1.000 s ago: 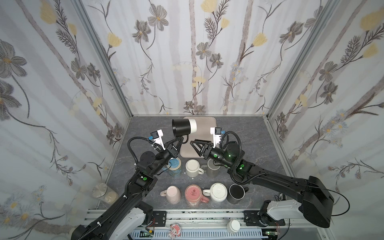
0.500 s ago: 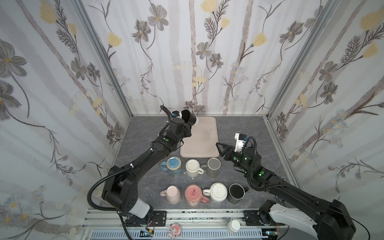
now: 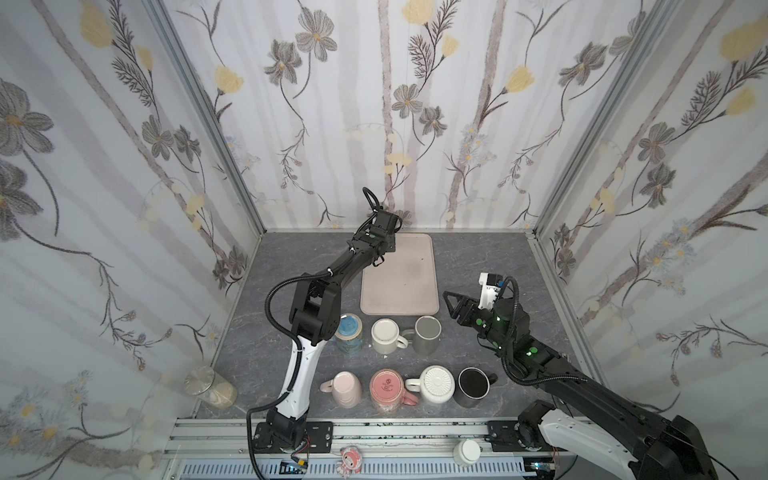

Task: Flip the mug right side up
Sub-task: 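Carry the mug upright over the tray with the left gripper while the right arm withdraws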

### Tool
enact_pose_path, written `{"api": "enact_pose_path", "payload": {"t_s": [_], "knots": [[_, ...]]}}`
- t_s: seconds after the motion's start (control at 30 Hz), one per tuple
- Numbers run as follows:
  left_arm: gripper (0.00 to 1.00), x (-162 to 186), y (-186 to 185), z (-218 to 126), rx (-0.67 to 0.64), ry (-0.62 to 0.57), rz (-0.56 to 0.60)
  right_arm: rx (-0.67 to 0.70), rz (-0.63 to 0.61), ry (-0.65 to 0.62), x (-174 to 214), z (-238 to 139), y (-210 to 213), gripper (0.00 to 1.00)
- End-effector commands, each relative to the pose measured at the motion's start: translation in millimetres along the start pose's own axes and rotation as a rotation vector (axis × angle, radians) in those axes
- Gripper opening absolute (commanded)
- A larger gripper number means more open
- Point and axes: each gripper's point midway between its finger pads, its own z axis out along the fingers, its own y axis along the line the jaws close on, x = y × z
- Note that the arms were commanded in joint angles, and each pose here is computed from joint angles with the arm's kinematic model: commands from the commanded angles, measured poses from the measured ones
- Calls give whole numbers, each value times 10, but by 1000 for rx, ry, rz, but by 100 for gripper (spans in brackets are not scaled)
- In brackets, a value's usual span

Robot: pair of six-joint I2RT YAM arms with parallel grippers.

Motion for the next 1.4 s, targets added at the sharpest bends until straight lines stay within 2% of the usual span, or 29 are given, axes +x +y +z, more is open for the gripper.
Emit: {"api": "enact_pose_path", "payload": {"t_s": [0.0,0.23,0.5,0.67,0.73,0.8,1.0,1.2,1.37], "knots": [[0,-18,142,128,-84,17,20,-5,-4,-3,-21,-33,-18,64],[0,25,233,348,-130,53,25,12,2,-16,-50,-82,-104,64],[0,85,310,397,-153,71,22,12,9,-9,-31,-62,-143,64],[0,130,250,443,-120,83,27,14,12,0,-9,-51,-160,64],[6,131,232,451,-110,83,27,18,13,1,0,-53,-173,64],[19,140,224,464,-107,84,28,18,15,2,1,-53,-177,65],[41,129,198,465,-93,80,29,18,18,8,6,-48,-180,65],[51,-73,153,247,-45,22,-17,19,19,12,4,-60,-176,68],[59,-486,86,-349,67,-110,-101,19,6,28,38,-63,-184,71]]}}
